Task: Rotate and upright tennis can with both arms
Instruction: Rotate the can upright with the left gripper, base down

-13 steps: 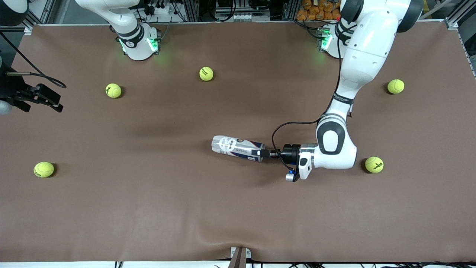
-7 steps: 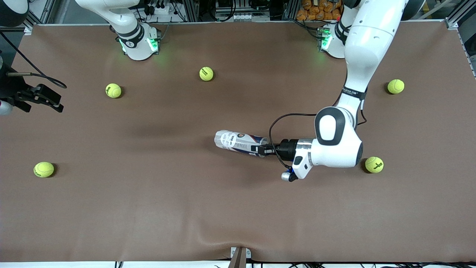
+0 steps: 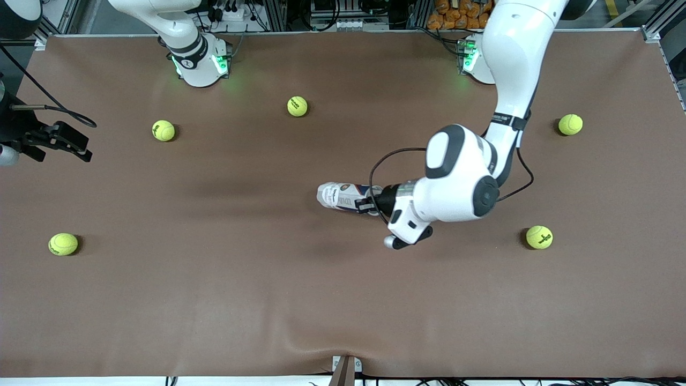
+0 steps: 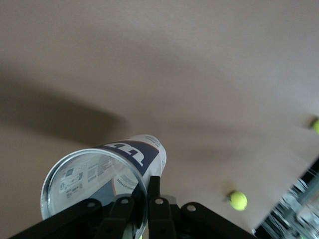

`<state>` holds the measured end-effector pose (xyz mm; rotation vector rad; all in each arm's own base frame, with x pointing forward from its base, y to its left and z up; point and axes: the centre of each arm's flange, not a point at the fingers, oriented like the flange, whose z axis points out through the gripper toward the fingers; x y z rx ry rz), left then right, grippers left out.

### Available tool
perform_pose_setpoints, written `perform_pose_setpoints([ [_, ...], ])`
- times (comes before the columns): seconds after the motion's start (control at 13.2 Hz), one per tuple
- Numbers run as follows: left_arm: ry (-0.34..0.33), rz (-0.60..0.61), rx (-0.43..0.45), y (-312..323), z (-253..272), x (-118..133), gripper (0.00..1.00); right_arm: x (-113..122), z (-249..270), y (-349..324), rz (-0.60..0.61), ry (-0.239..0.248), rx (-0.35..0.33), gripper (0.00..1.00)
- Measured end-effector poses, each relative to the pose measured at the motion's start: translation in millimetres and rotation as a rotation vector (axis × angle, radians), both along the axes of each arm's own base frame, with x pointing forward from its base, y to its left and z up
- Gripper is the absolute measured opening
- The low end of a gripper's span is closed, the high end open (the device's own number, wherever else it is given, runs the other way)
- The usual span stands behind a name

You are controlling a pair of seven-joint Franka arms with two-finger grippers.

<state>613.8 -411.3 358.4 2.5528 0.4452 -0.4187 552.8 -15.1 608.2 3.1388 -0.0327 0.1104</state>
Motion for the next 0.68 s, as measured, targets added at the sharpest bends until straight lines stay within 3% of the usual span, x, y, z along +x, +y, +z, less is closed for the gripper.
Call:
perform_pose_setpoints([
  [0.3, -0.063, 0.032, 0.224, -48, 11, -31, 0.04, 0, 0, 0, -0.001, -0.004, 0.000, 1.00],
  [0.68, -0.170, 0.065, 0.412, -91, 17, -66, 0.04, 1, 0, -1, -0.002, -0.005, 0.002, 1.00],
])
